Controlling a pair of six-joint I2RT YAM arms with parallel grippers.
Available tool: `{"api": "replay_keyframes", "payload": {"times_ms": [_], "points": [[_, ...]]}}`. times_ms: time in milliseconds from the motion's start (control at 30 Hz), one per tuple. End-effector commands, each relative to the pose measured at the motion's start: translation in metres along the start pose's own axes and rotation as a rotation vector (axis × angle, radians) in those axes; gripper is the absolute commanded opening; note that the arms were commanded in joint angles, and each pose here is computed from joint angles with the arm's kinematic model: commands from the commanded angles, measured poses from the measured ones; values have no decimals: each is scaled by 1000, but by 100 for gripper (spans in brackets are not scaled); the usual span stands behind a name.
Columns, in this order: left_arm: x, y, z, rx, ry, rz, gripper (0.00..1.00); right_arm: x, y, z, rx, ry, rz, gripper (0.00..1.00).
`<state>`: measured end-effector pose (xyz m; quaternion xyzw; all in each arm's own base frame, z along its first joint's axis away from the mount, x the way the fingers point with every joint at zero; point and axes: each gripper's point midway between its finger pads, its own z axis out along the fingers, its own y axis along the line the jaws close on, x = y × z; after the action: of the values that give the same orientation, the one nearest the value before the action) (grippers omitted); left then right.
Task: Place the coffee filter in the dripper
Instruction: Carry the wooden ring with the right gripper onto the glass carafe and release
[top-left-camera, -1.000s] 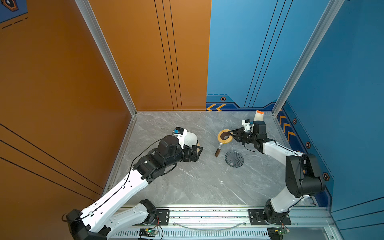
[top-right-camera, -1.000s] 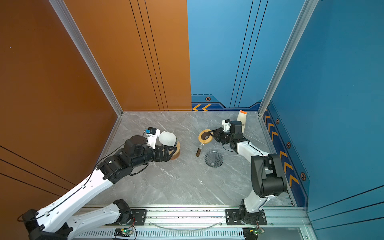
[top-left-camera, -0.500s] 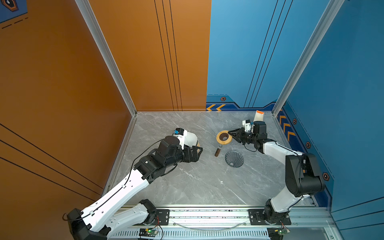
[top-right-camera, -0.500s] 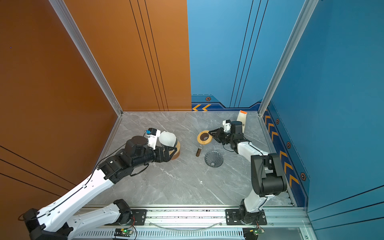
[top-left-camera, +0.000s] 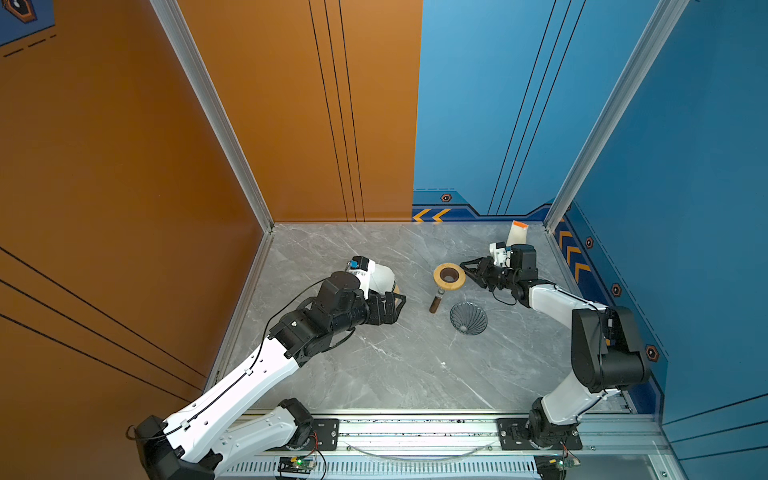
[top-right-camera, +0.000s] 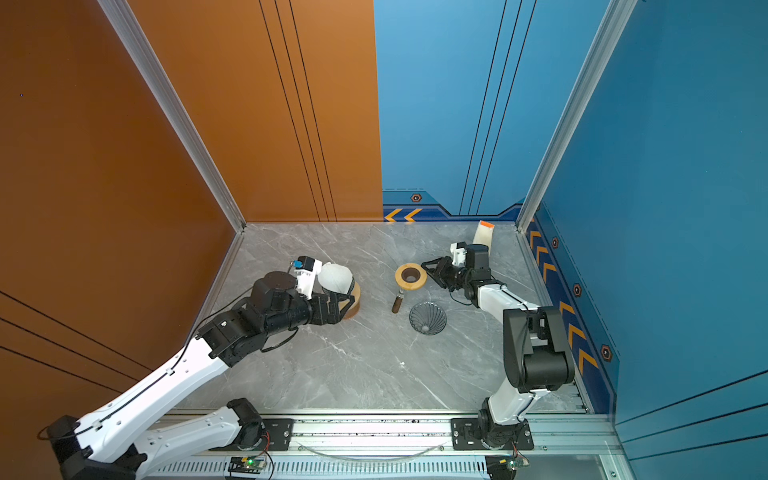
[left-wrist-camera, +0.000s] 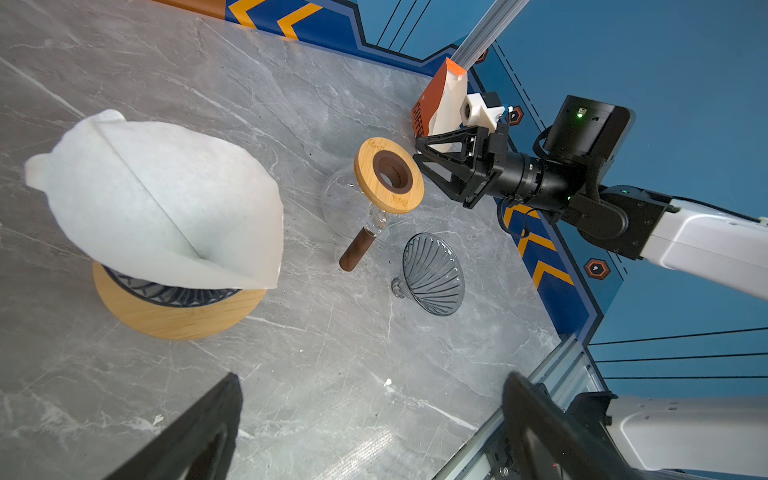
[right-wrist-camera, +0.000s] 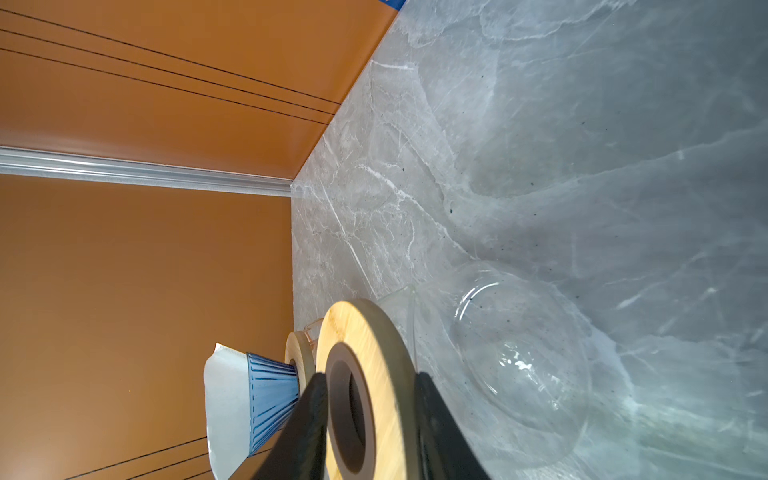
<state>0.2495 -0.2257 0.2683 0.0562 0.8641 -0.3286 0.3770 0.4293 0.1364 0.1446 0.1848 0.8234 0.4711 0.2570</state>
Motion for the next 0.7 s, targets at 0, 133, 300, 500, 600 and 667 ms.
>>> {"api": "replay_keyframes", "payload": {"times_ms": [0, 133, 300, 500, 600, 667], "points": [[2, -1, 2, 11, 11, -7, 98, -1, -6, -9, 37, -18, -18, 34], [-1, -2, 1, 13, 6, 5, 98, -2, -7, -17, 77, -19, -38, 35], [-9, -7, -3, 22, -6, 33, 98, 1, -3, -38, 177, -20, -122, 38], [-21, -19, -12, 50, -9, 96, 98, 10, 1, -73, 312, -21, -236, 40], [-23, -23, -14, 61, -11, 115, 98, 21, -1, -90, 402, 5, -300, 42], [-22, -22, -13, 60, -8, 115, 98, 28, -2, -104, 464, 21, -338, 44]]}}
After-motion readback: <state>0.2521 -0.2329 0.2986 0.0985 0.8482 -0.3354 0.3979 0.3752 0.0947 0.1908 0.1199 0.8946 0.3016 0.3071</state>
